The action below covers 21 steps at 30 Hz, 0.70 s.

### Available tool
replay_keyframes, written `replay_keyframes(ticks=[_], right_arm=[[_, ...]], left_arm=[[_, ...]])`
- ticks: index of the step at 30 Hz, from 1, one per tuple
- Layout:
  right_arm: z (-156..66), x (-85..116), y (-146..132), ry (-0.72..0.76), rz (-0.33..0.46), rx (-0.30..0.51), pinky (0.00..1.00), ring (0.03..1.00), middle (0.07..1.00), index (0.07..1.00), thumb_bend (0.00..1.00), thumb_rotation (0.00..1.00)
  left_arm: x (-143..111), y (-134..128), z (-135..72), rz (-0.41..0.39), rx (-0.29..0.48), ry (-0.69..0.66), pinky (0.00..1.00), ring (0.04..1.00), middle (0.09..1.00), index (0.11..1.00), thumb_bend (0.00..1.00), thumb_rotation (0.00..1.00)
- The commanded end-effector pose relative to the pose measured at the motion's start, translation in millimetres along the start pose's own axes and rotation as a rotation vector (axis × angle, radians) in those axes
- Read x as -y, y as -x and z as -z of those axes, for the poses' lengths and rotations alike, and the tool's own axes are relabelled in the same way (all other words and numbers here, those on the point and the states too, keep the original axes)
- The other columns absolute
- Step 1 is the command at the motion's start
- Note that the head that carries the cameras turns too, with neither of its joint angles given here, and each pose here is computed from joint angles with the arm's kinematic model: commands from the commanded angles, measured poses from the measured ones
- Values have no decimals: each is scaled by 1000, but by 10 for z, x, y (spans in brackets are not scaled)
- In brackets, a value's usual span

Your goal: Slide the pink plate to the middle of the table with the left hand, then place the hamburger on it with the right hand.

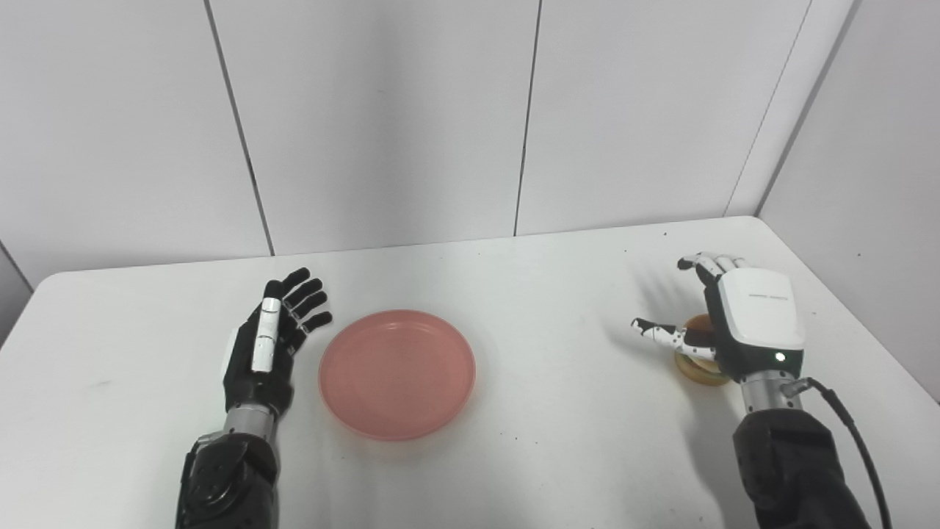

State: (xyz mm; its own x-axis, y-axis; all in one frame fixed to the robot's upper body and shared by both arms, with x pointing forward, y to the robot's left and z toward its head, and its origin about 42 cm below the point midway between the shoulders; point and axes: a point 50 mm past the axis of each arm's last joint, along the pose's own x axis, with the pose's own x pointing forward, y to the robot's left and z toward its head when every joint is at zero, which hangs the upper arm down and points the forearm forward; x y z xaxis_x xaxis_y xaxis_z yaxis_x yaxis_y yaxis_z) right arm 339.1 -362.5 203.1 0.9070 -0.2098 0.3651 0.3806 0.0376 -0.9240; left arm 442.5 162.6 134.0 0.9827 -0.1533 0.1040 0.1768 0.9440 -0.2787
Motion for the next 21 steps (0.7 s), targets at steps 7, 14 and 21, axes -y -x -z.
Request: replay_keyframes(ticks=[7,14,21], right_arm=[[163,-93,-69,-31,-15,-62,692,784,797,688,750,705],[342,-422,-65,-2,-85,-78,677,790,809,691,779,833],[452,-641,-132,12,-91,-59,652,750,792,659,775,859]], left_arm=[[78,-130,-169,15,27,-1,660,734,717,691,787,742],[39,-161,-233,24,39,-8,682,743,717,689,779,740],[19,-147,-217,22,30,-14,661,725,714,695,775,727]])
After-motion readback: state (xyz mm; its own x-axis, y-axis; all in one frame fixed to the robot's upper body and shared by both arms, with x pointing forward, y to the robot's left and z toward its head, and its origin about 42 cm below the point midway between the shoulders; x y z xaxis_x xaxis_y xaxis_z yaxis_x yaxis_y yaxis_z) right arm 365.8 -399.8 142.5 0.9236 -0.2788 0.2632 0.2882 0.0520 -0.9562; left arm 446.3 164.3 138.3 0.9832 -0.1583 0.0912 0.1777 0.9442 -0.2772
